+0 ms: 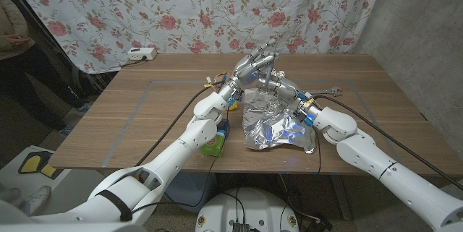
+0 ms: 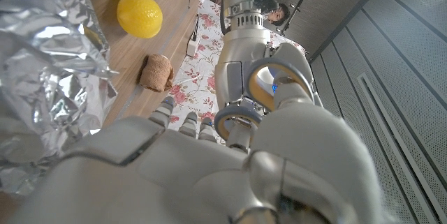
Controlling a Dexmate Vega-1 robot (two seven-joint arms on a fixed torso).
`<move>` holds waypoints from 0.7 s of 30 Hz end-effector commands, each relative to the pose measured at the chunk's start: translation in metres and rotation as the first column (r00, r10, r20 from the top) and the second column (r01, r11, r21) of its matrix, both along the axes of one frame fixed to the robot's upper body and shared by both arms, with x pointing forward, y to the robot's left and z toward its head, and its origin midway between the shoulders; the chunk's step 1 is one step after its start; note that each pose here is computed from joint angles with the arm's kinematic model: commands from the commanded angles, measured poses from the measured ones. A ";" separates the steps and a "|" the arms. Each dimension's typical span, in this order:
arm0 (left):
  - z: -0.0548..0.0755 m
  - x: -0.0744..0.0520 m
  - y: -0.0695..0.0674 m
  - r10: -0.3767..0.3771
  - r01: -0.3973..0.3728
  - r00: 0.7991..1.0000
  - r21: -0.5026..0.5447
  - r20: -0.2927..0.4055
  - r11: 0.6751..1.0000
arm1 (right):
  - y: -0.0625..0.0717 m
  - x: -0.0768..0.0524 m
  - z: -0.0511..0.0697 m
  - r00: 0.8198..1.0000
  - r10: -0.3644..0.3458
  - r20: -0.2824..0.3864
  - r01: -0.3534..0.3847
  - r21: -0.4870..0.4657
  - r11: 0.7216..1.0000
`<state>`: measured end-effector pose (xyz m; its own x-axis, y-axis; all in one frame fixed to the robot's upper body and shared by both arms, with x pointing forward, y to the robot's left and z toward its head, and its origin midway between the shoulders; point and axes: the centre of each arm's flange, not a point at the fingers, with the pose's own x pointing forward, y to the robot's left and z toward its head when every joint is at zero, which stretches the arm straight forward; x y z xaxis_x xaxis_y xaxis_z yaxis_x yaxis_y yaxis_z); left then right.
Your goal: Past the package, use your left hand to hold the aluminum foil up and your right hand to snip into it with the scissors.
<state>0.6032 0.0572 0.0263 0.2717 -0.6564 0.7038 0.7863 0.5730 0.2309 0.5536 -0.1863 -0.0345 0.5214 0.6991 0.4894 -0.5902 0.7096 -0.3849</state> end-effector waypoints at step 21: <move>0.009 -0.001 0.012 0.046 -0.045 0.999 -0.037 0.021 0.998 | -0.006 0.002 -0.007 0.998 -0.059 -0.019 0.058 -0.033 0.998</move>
